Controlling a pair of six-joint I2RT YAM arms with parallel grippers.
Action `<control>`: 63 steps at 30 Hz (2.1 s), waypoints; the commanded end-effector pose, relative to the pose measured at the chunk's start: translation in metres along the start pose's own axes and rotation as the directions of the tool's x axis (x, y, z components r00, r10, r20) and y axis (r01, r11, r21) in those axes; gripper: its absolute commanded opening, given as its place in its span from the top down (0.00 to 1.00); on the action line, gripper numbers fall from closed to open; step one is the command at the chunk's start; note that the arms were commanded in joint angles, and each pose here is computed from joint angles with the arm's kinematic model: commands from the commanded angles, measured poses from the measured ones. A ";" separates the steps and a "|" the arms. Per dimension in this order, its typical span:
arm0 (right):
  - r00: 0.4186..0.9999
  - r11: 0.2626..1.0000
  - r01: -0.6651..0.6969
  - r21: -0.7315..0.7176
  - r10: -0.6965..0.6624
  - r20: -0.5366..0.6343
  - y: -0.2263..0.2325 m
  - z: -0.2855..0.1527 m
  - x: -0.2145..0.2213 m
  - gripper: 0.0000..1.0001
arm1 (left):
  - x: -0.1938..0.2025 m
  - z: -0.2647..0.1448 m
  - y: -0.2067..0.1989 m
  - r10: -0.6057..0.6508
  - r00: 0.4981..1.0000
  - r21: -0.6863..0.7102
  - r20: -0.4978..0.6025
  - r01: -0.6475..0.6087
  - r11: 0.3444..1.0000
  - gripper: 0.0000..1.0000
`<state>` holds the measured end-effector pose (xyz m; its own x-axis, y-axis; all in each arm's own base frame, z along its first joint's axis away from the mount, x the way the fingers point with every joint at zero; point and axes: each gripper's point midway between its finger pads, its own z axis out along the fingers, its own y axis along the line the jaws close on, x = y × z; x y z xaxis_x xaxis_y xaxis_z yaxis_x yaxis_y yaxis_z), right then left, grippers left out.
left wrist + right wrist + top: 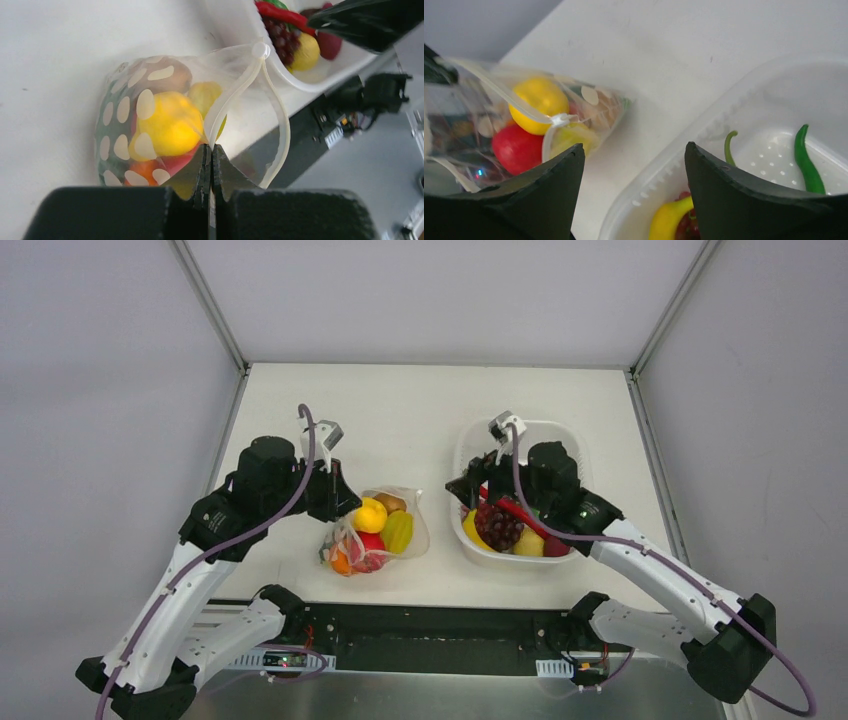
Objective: Place the food in the zip-top bag and seal the zipper
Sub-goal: Place the fake fruit in the zipper food storage bag, then zip the zipper food storage bag at the center of the board.
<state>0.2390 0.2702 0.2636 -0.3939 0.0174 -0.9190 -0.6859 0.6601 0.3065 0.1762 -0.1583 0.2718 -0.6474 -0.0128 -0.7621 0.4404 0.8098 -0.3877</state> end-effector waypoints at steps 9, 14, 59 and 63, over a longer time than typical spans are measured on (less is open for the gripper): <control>0.884 0.754 0.452 -0.476 -0.450 0.127 0.057 -0.051 0.054 0.24 | -0.006 -0.029 -0.075 0.172 0.982 0.416 -0.076 -0.126 0.901 1.00; 0.881 0.628 0.425 -0.652 -0.453 0.138 0.084 -0.077 0.074 0.26 | -0.004 -0.027 -0.079 0.178 0.978 0.445 -0.107 -0.113 0.889 1.00; 0.882 0.527 0.446 -0.724 -0.397 0.254 0.115 -0.068 0.082 0.93 | 0.010 -0.010 -0.090 0.146 0.977 0.542 -0.156 -0.039 0.839 1.00; 0.891 0.565 0.437 -0.700 -0.378 0.251 0.113 -0.067 0.076 1.00 | 0.011 -0.007 -0.080 0.144 0.978 0.486 -0.151 -0.053 0.873 1.00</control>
<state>0.0894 0.2939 0.2211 0.0212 -0.1277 -0.9916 -0.9867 -0.1626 -0.0001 0.1261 -0.2205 0.2876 -0.7012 0.2212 -0.6777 0.6962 0.4173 -0.5841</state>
